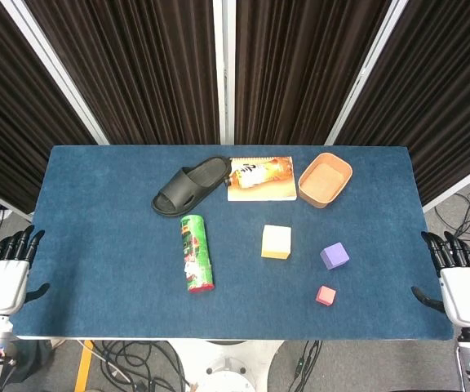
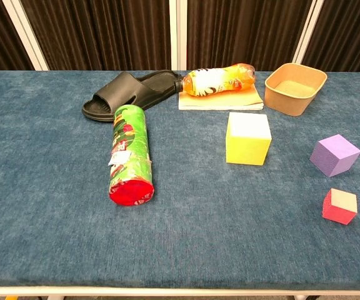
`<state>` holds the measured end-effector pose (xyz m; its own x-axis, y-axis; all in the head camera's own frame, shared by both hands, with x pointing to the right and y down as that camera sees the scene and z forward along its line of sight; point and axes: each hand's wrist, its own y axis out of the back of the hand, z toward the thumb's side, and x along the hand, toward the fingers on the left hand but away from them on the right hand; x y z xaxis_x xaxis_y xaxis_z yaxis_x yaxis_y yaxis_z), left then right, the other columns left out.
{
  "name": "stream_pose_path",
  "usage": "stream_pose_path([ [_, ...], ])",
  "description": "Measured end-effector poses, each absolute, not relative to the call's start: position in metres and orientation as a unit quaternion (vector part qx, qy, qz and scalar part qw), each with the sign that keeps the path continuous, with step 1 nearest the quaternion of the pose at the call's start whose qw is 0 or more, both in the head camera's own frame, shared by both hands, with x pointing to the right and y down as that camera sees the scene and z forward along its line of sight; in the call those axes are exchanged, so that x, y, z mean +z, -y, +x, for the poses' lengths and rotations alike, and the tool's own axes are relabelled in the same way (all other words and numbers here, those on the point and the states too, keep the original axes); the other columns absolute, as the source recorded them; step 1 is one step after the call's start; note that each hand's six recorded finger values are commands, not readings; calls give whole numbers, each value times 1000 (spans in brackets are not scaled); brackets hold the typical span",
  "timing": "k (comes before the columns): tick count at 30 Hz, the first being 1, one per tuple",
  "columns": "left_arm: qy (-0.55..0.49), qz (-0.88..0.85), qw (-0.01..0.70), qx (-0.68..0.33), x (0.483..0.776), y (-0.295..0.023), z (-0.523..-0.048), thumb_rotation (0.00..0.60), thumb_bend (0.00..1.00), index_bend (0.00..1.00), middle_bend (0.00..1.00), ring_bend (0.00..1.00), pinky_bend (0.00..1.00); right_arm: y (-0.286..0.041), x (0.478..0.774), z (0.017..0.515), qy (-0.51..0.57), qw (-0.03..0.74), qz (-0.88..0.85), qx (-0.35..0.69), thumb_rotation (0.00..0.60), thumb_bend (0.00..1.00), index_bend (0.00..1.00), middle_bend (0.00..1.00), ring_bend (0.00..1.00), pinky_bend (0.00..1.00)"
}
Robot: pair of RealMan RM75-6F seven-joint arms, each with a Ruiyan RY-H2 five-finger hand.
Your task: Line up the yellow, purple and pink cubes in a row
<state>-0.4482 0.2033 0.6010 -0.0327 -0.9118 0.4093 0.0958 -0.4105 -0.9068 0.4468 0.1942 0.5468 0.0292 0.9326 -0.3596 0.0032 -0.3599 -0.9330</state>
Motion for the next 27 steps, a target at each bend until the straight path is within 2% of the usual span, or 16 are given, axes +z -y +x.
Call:
stream_pose_path([
  [16,-377,-568,407,-608,591,-212,-445,600,57,134,156,107,157,-200,550,439,399,388,-622,551,600,45,4,123,0,114],
  [23,-384,-570,409,-601,588,-213,-447,600,58,134,156,107,157,-185,570,401,363,379,-674,520,600,46,5,131,0,113],
  [27,-386,-571,409,-598,586,-215,-449,600,57,134,156,107,157,-168,593,363,328,369,-711,501,600,47,5,131,0,113],
])
